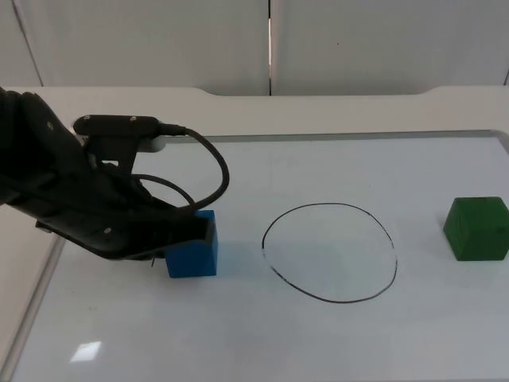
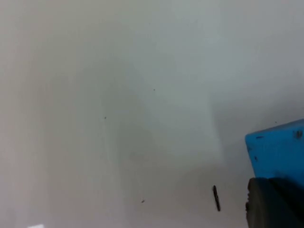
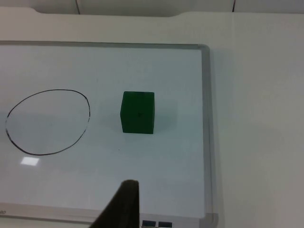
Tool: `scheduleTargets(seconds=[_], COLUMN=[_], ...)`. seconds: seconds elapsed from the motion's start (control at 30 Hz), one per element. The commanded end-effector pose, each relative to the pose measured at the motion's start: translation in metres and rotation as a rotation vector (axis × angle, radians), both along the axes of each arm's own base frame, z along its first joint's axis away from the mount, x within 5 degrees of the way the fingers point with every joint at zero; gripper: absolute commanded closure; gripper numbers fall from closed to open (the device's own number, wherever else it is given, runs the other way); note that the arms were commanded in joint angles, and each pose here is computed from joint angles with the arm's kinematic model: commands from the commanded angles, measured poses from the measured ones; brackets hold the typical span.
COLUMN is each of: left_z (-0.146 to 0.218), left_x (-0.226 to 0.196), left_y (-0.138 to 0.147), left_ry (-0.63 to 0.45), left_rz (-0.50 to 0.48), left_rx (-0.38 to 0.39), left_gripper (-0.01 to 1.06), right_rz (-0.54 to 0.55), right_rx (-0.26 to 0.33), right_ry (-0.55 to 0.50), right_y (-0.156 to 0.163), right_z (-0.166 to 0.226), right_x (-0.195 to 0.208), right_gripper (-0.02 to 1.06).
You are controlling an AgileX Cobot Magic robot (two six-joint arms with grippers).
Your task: Push the two cubes into the marked area.
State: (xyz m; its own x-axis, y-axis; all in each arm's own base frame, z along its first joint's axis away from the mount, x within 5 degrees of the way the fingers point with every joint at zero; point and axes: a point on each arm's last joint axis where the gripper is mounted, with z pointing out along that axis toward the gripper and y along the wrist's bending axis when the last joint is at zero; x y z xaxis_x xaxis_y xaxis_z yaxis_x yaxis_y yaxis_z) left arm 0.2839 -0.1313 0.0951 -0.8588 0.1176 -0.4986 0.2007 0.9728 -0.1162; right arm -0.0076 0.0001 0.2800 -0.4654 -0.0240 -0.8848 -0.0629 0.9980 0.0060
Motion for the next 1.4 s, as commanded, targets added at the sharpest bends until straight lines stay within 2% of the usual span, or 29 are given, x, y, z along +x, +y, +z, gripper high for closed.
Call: scheduleTargets(seconds=[0.0, 0.93, 1.37], left_z=[0.000, 0.006, 0.005], left_x=[-0.001, 0.002, -0.002], left_y=[-0.006, -0.019, -0.021], left_ry=[-0.010, -0.019, 0.019], left_rz=[0.011, 0.001, -0.019], left_rx=[-0.009, -0.041, -0.052], left_gripper=[1.05, 1.05, 1.05], right_rz=[-0.002, 0.000, 0.000], right_rx=[0.006, 0.000, 0.000], right_ry=[-0.007, -0.008, -0.008], right_y=[0.001, 0.000, 0.000], right_z=[0.000, 0.000, 0.000], right_x=[0.000, 0.000, 0.000], right_gripper=[-0.01, -0.01, -0.01])
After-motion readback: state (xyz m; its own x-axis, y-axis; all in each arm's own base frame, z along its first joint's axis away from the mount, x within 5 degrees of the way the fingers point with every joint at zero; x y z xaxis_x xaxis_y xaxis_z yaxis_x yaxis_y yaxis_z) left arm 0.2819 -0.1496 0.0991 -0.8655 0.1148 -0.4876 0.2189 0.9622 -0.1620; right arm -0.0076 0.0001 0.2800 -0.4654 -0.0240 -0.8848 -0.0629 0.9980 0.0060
